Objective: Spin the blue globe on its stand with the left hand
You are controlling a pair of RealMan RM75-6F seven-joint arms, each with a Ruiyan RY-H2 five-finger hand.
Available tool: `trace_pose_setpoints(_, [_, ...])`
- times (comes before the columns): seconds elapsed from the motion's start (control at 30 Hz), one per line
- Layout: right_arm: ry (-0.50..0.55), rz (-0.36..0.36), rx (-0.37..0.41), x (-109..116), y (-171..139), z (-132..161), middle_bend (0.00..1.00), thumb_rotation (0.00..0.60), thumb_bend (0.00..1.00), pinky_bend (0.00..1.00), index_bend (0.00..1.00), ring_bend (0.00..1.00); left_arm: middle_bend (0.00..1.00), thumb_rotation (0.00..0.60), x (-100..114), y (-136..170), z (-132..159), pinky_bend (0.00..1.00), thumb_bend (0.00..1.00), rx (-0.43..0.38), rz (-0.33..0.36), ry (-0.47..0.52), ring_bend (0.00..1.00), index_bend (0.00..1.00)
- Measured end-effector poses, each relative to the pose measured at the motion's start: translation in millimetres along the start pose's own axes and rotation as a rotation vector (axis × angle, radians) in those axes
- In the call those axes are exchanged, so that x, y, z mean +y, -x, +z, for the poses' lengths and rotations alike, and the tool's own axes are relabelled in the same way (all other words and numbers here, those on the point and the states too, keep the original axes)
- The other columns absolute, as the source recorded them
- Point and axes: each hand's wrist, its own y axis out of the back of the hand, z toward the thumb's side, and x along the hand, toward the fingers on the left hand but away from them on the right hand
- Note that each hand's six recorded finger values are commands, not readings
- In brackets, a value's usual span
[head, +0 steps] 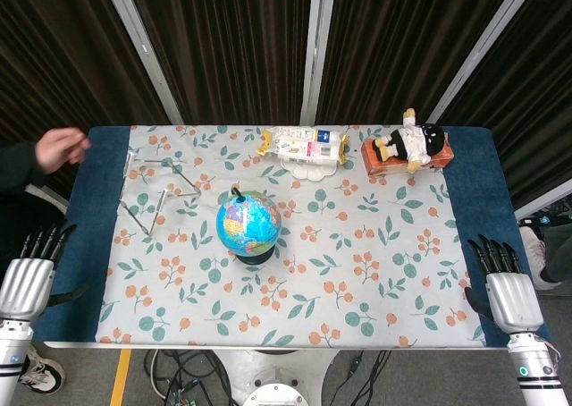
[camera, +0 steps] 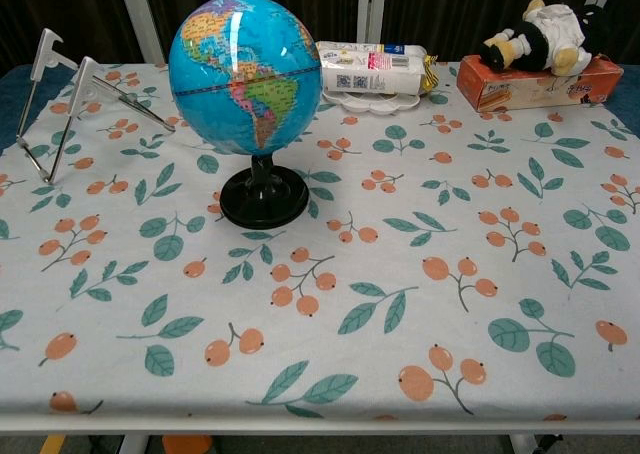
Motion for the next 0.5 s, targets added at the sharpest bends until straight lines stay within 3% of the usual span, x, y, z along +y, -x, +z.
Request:
trace_pose_setpoints(0.3, [0.001,-0.001,-0.004,0.4,0.4,-0.6,0.00,0.600,0.29,0.00,0.00,0.00,0.04,0.600,1.1,-1.0,2.1,0.00,0.05,-0.009,0.002,0.000,0.00,0.08])
trace_pose_setpoints(0.5, [0.000,0.005,0.001,-1.5,0.5,0.9,0.00,0.600,0.29,0.00,0.00,0.00,0.04,0.600,8.5,-10.7,14.8,0.00,0.05,-0.055,0.023,0.002,0.00,0.08])
